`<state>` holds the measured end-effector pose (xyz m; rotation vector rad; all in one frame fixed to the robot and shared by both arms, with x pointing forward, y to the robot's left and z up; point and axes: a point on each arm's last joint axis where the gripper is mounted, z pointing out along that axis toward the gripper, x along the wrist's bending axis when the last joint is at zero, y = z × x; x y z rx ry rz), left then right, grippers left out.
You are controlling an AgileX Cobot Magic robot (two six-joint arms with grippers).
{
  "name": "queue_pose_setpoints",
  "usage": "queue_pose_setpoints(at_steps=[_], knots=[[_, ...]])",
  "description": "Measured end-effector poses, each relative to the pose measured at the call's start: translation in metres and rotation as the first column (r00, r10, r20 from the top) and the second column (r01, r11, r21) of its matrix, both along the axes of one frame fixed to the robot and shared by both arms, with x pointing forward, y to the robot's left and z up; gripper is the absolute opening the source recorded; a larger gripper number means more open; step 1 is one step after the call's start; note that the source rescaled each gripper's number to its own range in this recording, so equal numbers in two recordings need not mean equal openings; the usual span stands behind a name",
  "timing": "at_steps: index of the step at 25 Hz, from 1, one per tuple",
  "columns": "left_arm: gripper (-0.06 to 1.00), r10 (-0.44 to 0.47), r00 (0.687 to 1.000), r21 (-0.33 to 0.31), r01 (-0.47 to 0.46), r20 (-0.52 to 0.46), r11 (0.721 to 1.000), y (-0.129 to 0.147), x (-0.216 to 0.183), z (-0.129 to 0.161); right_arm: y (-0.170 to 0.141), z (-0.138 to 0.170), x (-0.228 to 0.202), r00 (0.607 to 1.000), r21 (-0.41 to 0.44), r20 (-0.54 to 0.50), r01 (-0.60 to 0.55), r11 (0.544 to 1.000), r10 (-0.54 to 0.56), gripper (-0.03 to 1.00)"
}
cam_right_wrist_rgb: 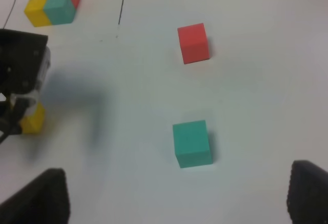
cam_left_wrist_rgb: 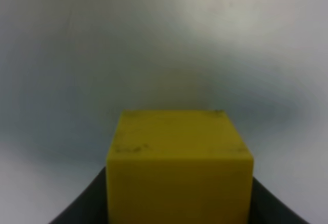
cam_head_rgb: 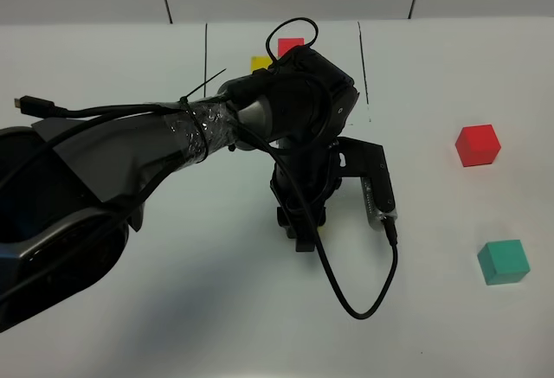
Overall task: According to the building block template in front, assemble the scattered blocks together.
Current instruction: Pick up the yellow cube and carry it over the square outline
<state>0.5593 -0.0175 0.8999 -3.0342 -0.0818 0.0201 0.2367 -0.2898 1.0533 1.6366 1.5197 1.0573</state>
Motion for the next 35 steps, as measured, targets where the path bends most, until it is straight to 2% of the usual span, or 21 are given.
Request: queue_pose_setpoints(at_steps=[8,29,31,35], knots=[[0.01,0.055,0.998,-0.01,-0.055,0.009,0.998,-0.002,0.001,-0.006,0.0,0.0,0.0,1.0,0.0,0.0,0.0,1.0,0.0,0.72],[0.02,0.054,0.999,-0.007,-0.054,0.007,0.999,-0.003,0.002,-0.014,0.0,0.0,0.0,1.0,0.0,0.0,0.0,1.0,0.0,0.72],[0.1,0.051,0.999,-0.007,-0.051,0.009,0.999,-0.003,0.002,-0.014,0.0,0.0,0.0,1.0,0.0,0.0,0.0,1.0,0.0,0.72],[0.5,0.037,0.999,0.003,-0.037,0.023,0.999,-0.002,0.003,-0.016,0.0,0.0,0.0,1.0,0.0,0.0,0.0,1.0,0.0,0.72]])
